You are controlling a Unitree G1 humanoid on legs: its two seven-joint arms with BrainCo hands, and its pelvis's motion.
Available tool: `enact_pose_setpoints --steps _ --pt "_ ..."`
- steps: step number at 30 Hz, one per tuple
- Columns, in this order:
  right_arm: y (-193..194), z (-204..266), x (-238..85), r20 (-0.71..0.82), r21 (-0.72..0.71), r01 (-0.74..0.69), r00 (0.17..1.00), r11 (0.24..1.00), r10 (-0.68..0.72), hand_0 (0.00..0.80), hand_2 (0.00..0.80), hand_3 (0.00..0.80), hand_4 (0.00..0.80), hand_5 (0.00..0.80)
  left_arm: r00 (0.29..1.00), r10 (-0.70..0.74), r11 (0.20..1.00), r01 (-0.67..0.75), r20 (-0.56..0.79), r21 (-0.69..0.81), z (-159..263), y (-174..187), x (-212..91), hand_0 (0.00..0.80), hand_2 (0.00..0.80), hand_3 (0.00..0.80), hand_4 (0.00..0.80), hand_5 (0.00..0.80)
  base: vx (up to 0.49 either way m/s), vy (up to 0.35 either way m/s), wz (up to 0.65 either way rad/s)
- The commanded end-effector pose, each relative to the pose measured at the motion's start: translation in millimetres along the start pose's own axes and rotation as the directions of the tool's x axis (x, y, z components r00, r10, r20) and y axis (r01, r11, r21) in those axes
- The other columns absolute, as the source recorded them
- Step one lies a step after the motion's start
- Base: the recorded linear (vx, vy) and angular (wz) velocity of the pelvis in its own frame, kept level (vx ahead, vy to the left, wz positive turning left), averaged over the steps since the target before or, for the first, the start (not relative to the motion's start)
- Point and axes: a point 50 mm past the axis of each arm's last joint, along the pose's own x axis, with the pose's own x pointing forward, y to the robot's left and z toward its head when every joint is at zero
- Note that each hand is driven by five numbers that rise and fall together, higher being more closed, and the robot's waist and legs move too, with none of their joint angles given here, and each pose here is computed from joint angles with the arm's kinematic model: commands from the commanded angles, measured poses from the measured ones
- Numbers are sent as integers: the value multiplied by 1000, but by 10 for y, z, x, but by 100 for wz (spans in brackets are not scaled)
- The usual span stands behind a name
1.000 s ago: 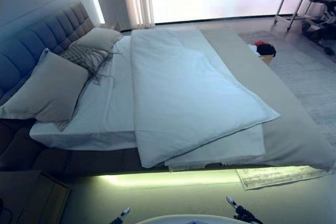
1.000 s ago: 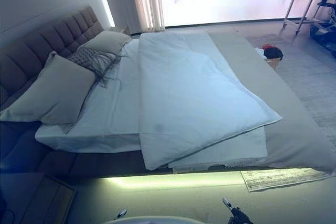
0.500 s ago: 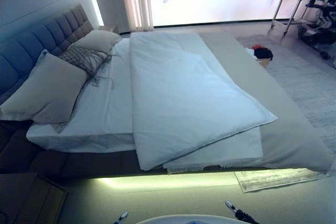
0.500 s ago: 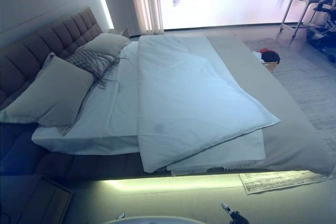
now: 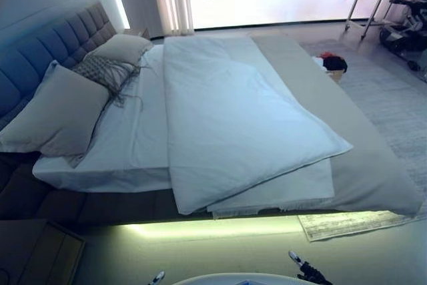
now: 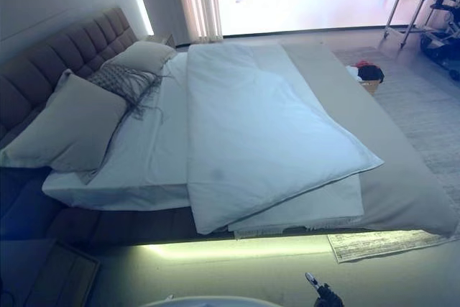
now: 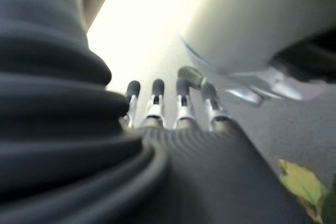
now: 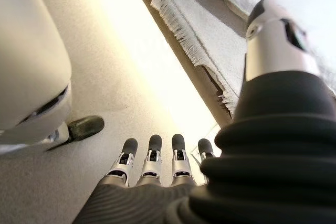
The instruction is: Make the bed neatly
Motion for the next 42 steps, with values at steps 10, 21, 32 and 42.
enact_pose_setpoints --steps 10,21,32,42 --pt "178 698 71 197 -78 18 980 997 -3 0 0 0 0 0 998 -16 997 21 61 -70 189 -180 21 0 0 0 0 0 178 88 -5" --pt "-25 529 40 199 124 84 974 989 -108 0 0 0 0 0 998 24 1000 -25 54 13 289 -15 -20 0 0 0 0 0 376 316 -25" --pt "45 696 62 203 203 55 974 978 -97 0 0 0 0 0 993 16 999 -20 121 33 561 -49 -63 0 0 0 0 0 147 -41 -7" --pt "39 412 55 126 152 42 990 987 -61 0 0 0 0 0 995 31 999 -28 92 -29 393 12 -42 0 0 0 0 0 218 -304 2"
